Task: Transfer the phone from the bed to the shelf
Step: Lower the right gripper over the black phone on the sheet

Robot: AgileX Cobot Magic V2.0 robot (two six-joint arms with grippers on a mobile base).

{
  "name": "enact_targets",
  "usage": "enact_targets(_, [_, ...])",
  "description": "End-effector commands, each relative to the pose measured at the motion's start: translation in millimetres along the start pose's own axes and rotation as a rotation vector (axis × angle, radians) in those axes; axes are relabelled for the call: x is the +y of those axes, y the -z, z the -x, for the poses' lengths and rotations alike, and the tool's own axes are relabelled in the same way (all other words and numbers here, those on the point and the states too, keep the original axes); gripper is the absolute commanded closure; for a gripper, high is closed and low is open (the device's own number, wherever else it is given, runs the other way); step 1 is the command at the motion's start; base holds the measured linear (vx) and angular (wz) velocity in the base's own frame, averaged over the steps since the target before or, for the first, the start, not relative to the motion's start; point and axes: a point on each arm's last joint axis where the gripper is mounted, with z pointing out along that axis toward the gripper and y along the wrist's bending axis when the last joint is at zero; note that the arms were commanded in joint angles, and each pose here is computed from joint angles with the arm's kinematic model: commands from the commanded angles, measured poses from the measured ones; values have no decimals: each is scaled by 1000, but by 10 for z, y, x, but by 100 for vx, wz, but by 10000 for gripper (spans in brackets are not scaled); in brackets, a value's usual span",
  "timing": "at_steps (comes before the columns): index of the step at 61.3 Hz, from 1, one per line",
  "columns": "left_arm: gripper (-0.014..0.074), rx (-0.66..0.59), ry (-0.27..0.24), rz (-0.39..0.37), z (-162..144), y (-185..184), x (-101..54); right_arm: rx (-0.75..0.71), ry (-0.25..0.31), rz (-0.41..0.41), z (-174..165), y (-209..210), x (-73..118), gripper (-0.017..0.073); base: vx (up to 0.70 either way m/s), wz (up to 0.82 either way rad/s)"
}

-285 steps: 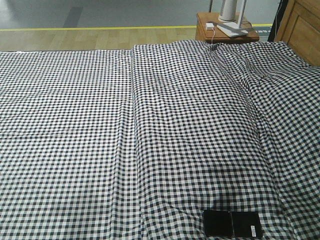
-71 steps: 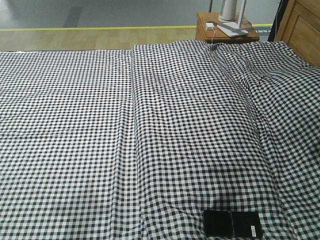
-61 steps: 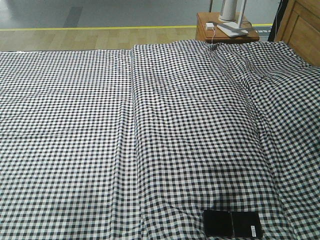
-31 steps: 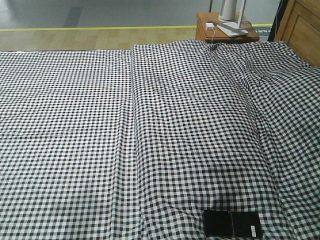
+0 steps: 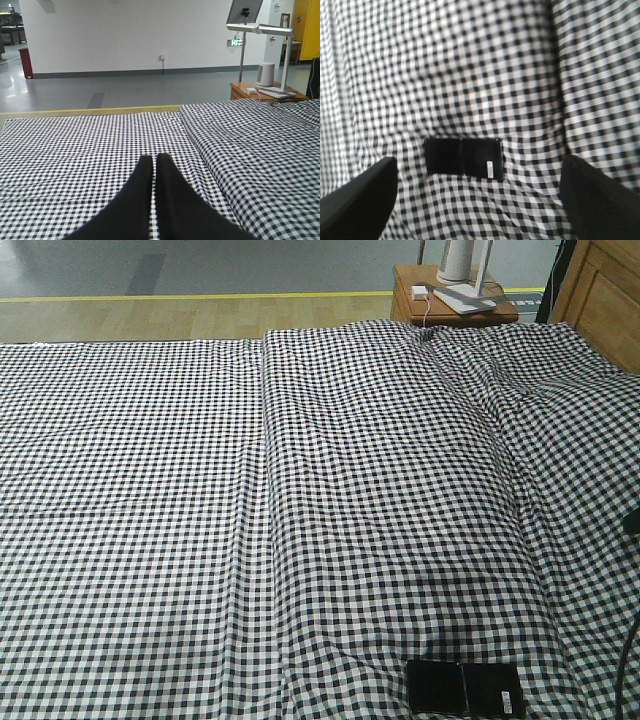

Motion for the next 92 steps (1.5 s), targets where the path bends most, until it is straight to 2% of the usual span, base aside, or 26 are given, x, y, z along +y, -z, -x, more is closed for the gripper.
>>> enact_targets(1, [592,-102,19,-3,152,21,1,-21,54,52,63,-10,-5,-50,0,0])
enact_targets(6, [592,-102,19,-3,152,21,1,19,63,89,37,-188,-89,-46,0,0])
enact_targets(22, [592,-102,19,-3,152,21,1,142,30,264,-123,-800,-311,-34,0,0])
enact_targets(29, [592,-102,19,-3,152,21,1,196,2,297,-223,-1038,-414,-34,0,0])
enact_targets(42, [592,-102,19,-3,152,21,1,261,2,354,-391,-1364,-537,-34,0,0])
enact_targets(55, [592,-102,19,-3,152,21,1,250,-19,443,-505,-1640,-593,-34,0,0])
enact_targets(74, [592,-102,19,-3,152,21,1,236,-37,495,-664,-1952,-677,-34,0,0])
enact_targets(81, [592,-102,19,-3,152,21,1,235,-64,506,-723,-2055,-704,-34,0,0])
enact_targets(92, [592,-102,19,-3,152,21,1,240,-76,531,-830,-2208,-739,-34,0,0])
